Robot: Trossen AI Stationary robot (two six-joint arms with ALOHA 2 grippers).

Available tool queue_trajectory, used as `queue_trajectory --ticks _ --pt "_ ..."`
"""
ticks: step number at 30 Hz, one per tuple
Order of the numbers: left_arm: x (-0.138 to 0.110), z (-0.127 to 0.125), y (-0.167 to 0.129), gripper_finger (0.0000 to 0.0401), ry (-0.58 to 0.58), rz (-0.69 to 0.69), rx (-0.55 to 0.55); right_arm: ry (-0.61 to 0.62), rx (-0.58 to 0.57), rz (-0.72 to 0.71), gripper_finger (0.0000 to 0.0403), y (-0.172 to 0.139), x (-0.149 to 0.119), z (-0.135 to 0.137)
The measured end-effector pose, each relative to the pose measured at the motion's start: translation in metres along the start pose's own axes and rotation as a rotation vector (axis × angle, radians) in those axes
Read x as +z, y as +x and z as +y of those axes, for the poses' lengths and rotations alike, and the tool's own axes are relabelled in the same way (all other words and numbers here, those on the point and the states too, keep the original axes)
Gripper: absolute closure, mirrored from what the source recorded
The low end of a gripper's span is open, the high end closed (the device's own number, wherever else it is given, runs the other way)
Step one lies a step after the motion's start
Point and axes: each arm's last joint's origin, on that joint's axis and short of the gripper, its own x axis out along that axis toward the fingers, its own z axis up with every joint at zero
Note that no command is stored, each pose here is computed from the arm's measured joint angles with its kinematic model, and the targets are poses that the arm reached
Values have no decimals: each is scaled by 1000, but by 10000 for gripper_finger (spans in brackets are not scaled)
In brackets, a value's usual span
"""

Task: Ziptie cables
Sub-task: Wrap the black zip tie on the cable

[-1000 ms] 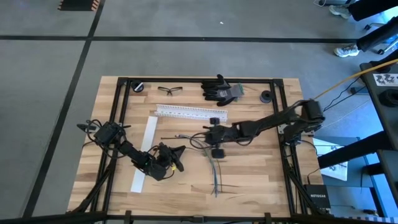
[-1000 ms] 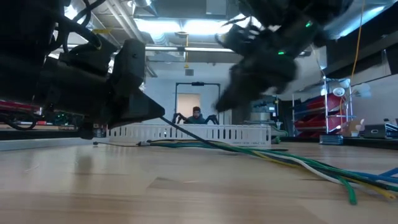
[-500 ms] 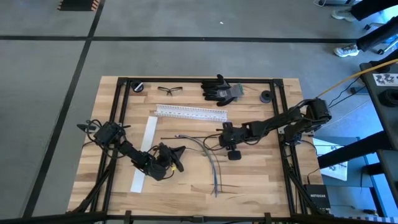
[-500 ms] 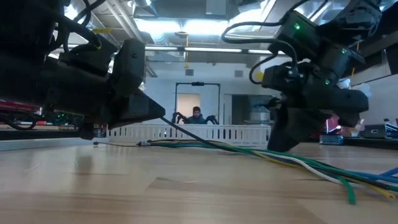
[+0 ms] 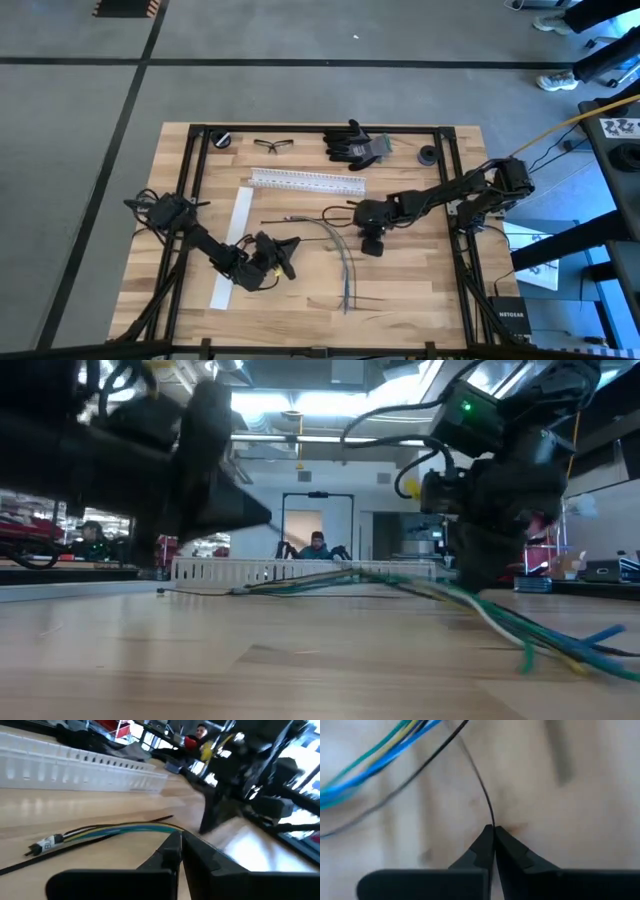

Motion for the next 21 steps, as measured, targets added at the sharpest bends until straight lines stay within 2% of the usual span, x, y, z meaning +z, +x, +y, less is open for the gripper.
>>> queue_trajectory --ticks 3,6,9,12,15,18,21 --pt "7 -4 -1 401 -63 2 -9 101 148 108 402 -1 -3 5" --pt "6 0 1 401 -86 42 8 141 254 212 403 -2 -9 8" --pt "-3 13 6 401 -146 140 48 187 264 304 403 -4 -17 7" --pt "-6 16 10 401 -136 186 106 208 250 350 403 -5 -21 6" --pt "-5 10 17 401 -93 199 120 197 251 323 403 -4 -19 6" --pt "-2 -3 28 401 -47 246 85 151 245 241 402 -3 -12 7" --pt "1 -11 37 401 0 269 73 116 231 230 402 -3 -12 7"
